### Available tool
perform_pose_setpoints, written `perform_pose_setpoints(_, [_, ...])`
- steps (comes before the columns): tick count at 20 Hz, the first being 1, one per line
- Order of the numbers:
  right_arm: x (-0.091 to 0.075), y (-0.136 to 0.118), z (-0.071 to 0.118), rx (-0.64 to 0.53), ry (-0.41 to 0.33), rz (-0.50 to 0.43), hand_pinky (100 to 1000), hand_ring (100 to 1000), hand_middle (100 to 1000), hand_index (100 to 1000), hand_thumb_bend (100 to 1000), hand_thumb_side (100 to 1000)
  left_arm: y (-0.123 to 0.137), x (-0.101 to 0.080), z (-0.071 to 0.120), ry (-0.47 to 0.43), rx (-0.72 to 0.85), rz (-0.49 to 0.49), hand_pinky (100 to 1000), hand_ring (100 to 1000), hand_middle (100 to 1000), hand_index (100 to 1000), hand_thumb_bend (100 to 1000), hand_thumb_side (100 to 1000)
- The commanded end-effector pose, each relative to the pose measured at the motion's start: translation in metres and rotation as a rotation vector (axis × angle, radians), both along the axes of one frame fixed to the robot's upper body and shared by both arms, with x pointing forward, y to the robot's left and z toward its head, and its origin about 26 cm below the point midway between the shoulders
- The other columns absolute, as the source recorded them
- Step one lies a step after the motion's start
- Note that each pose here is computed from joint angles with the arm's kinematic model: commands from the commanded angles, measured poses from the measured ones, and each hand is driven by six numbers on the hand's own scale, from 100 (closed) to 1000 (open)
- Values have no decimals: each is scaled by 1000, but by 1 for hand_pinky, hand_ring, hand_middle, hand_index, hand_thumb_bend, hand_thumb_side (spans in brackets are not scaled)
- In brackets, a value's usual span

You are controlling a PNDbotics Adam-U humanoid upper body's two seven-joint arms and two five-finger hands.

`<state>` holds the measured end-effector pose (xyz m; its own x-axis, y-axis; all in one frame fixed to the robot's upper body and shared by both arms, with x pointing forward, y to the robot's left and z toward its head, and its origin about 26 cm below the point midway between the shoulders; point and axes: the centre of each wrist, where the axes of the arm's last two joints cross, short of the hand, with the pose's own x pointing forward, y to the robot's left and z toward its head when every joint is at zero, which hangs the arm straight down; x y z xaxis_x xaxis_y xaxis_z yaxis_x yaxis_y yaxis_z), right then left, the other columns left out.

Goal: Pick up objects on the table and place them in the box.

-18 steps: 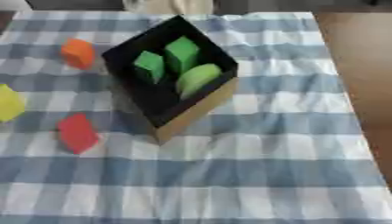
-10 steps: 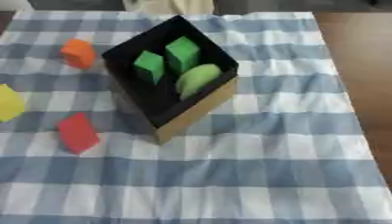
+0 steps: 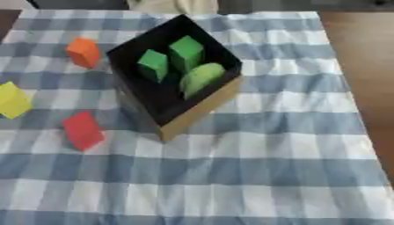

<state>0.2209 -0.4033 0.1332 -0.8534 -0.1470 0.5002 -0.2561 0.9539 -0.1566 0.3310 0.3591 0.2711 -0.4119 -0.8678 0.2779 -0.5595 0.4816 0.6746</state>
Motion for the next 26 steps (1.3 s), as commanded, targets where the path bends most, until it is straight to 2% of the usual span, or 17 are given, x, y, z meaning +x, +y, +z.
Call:
perform_pose_setpoints(1, [-2, -2, 10, -173, -142, 9, 972, 1000, 452, 985, 100, 524, 9, 1, 18, 64, 149, 49, 835, 778, 748, 898, 298, 747])
perform_pose_setpoints(6, [-2, -1, 10, -186, -137, 19, 973, 1000, 448, 986, 100, 524, 9, 10, 24, 214, 330, 84, 840, 801, 766, 904, 330, 798])
perform_pose_setpoints(11, [-1, -1, 10, -198, -131, 30, 974, 1000, 446, 987, 100, 525, -2, 17, 30, 327, 456, 63, 848, 815, 778, 902, 383, 796])
perform_pose_setpoints(14, [-1, -1, 10, -203, -129, 35, 974, 1000, 445, 987, 100, 525, -8, 21, 32, 388, 499, 46, 869, 836, 797, 902, 422, 761])
perform_pose_setpoints(19, [-1, 0, 10, -210, -123, 42, 975, 1000, 443, 988, 100, 525, -15, 27, 38, 488, 548, 33, 914, 875, 826, 913, 460, 751])
perform_pose_setpoints(21, [-1, 0, 10, -211, -121, 44, 976, 1000, 443, 988, 100, 525, -15, 31, 36, 549, 569, 47, 938, 896, 826, 909, 494, 759])
perform_pose_setpoints(26, [0, 0, 10, -213, -113, 47, 978, 1000, 440, 989, 100, 525, -10, 40, 27, 700, 600, 64, 950, 906, 827, 905, 548, 715])
